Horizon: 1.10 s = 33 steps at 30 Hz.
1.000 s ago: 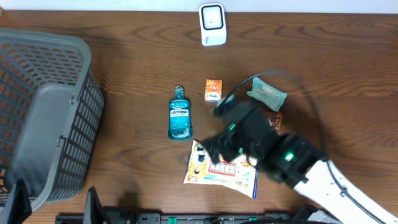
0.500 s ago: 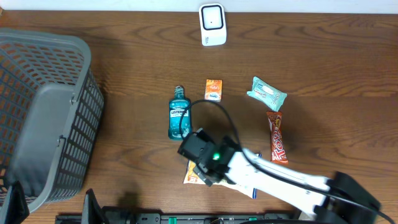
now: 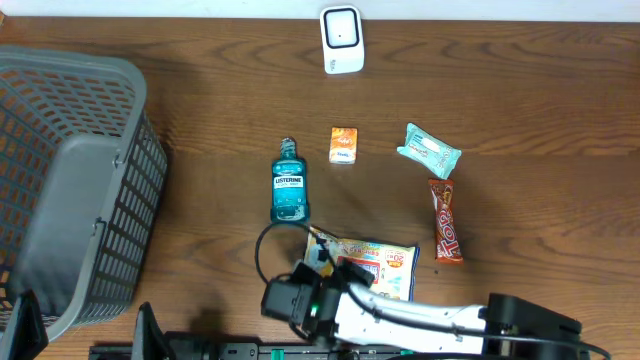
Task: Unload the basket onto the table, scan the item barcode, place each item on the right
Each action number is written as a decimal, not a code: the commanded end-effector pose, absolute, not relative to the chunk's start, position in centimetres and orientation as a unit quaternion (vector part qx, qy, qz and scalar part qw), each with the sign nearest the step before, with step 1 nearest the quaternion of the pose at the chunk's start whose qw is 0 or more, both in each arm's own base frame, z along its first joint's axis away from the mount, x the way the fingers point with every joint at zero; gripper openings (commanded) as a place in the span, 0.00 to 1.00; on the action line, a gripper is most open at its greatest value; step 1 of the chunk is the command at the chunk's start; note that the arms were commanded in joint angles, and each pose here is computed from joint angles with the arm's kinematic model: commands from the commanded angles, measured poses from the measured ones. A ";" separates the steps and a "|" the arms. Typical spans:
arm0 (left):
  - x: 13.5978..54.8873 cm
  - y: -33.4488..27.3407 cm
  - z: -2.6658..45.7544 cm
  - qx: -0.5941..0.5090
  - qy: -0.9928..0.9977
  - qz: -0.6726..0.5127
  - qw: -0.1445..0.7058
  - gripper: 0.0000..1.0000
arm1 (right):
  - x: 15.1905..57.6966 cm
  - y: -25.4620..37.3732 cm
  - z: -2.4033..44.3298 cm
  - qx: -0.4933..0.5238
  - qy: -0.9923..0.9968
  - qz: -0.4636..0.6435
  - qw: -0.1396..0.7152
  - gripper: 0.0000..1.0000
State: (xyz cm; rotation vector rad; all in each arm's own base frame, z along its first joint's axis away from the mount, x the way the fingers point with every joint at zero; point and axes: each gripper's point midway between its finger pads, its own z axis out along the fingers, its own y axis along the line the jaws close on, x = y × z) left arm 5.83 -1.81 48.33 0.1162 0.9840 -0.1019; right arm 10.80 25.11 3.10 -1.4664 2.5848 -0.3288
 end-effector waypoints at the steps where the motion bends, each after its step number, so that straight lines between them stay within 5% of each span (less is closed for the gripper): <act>1: 5.5 -1.9 48.5 0.056 0.467 -0.051 0.881 1.00 | 10.4 24.9 3.7 -0.483 0.863 -0.118 0.087 0.99; 19: 5.5 -1.9 48.5 0.056 0.466 -0.051 0.881 1.00 | 12.4 21.5 -0.5 -0.408 0.901 -0.127 0.077 0.97; 22: 5.5 -1.9 48.5 0.056 0.466 -0.051 0.881 1.00 | 13.5 20.5 -0.9 -0.384 0.911 -0.129 0.073 0.67; 25: 5.5 -1.9 48.5 0.056 0.466 -0.051 0.881 0.99 | 14.3 19.3 -1.2 -0.359 0.922 -0.133 0.062 0.10; 26: 5.5 -1.9 48.5 0.056 0.466 -0.051 0.881 1.00 | 14.5 19.1 -1.2 -0.350 0.926 -0.129 0.057 0.01; 33: 5.5 -1.9 48.5 0.057 0.466 -0.051 0.881 0.99 | 13.7 24.8 1.2 -0.354 0.933 0.061 -0.027 0.01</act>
